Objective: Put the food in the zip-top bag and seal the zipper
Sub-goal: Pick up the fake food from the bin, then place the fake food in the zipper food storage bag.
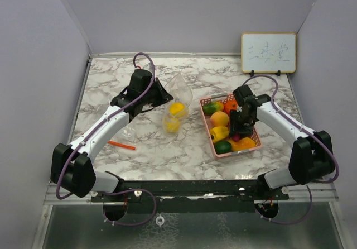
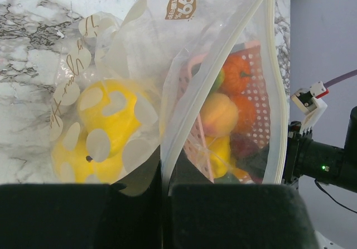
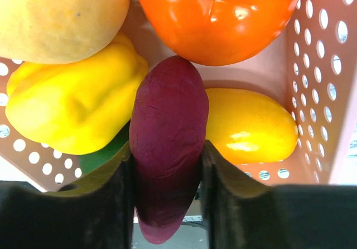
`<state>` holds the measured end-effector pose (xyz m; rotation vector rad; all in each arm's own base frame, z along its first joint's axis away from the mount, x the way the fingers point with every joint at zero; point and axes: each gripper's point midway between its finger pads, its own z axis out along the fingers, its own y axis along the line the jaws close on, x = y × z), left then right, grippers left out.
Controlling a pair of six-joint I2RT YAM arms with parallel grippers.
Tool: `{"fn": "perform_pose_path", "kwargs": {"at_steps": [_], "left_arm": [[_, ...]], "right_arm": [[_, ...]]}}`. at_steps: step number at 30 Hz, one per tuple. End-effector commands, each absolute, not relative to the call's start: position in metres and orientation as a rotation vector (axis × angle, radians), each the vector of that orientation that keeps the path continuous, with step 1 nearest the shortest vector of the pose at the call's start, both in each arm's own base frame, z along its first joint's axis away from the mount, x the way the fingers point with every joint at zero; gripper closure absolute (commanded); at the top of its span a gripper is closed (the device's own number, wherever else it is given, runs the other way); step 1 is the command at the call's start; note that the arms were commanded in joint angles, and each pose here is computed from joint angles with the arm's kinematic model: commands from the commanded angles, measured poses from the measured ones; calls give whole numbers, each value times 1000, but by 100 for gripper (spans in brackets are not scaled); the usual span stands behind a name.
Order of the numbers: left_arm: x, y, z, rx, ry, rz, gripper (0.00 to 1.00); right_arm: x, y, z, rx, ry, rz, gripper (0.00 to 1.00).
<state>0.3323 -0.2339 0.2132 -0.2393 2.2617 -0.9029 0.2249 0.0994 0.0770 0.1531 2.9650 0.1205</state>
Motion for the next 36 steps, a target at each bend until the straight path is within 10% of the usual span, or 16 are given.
{"fn": "perform_pose_path", "kwargs": {"at_steps": [1,14,24,31,36], "left_arm": [[327,-236,230,-219,2223,-957,100],[324,-235,235,-217,2215,-965,100],[322,-233,238,-230,2205,-969,100],[320,-234,232,-246,2217,-981,100],[320,-236,225,-254,2230,-991,100]], "right_arm": [[234,98,95,173,2873,140,76],[263,221,292,-204,2412,831,90],[306,315,298,-364,2300,952,89],[328,322,280,-313,2337,878,56],[330,321,290,-325,2319,861,6]]}}
